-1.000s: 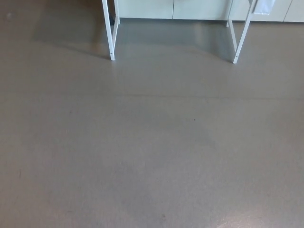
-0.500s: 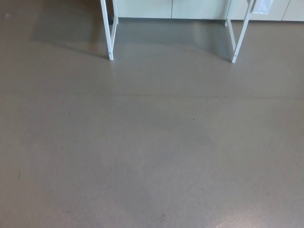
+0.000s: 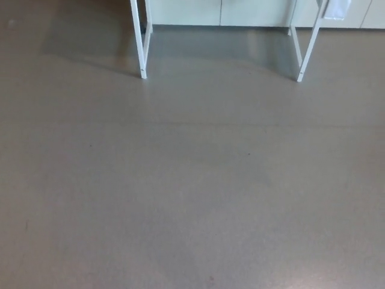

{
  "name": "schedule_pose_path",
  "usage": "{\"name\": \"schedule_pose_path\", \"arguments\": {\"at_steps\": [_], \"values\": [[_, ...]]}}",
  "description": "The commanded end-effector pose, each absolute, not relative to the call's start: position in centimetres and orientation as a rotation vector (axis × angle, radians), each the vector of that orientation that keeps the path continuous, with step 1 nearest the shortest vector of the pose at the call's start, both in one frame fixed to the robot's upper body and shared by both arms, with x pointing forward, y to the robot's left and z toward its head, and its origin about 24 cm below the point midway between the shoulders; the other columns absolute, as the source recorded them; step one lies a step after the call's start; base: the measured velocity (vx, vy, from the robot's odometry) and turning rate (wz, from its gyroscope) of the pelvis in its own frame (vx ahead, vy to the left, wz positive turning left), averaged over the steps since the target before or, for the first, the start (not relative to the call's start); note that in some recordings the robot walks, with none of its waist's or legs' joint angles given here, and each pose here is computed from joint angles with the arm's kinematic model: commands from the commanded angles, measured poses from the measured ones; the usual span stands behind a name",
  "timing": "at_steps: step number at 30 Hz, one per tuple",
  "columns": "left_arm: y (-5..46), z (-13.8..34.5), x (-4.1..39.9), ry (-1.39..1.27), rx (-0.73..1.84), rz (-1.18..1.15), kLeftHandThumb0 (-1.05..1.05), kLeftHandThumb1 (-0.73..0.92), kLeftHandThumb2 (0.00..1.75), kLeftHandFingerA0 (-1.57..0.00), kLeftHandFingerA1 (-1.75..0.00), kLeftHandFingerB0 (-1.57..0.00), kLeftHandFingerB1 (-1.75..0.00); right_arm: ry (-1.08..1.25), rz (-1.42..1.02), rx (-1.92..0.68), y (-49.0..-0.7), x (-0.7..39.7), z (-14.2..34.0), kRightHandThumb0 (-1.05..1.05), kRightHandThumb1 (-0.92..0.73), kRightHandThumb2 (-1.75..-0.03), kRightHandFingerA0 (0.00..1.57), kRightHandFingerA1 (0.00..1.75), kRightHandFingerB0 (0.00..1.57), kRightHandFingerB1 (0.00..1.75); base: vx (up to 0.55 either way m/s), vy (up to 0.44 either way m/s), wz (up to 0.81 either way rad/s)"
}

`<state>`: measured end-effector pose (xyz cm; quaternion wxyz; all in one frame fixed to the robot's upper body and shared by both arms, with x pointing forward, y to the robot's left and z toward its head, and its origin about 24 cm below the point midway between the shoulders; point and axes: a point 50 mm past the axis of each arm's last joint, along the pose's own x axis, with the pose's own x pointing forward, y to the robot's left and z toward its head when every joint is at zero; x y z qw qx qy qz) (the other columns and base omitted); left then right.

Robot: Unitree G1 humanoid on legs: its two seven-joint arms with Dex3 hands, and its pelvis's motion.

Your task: The robot walks towards a desk on which a file tray is kept in the middle and a toilet paper roll is kept on its right. The robot uses its right hand to hook on finger in the gap of the roll and grabs it, lifts it and places it on the tray.

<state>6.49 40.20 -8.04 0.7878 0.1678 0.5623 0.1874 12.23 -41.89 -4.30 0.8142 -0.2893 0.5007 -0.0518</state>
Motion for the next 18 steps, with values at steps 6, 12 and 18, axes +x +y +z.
{"name": "schedule_pose_path", "arguments": {"at_steps": [6, 12, 18], "values": [[40.7, -7.5, 6.5, 1.168, 0.366, 0.417, -0.74, 0.79, 0.64, -0.28, -0.7, -0.31, -0.64, 1.027, -0.102, -0.647, -42.0, 12.9, -3.8, -0.86, -0.51, -0.91, 0.0, 0.23, 0.08, 0.33, 0.14, 0.235, -0.06], [40.5, -7.8, 6.3, 1.183, 0.355, 0.432, -0.72, 0.79, 0.64, -0.31, -0.7, -0.35, -0.64, 0.987, -0.101, -0.564, -41.9, 13.3, -3.5, -0.8, -0.48, -0.86, 0.01, 0.27, 0.1, 0.26, 0.14, -0.002, 0.08], [40.4, -7.9, 6.2, 1.199, 0.349, 0.454, -0.72, 0.78, 0.64, -0.35, -0.72, -0.37, -0.64, 0.992, -0.114, -0.593, -41.8, 13.8, -3.5, -0.78, -0.47, -0.88, 0.0, 0.31, 0.09, 0.37, 0.17, -0.208, 0.11]]}}
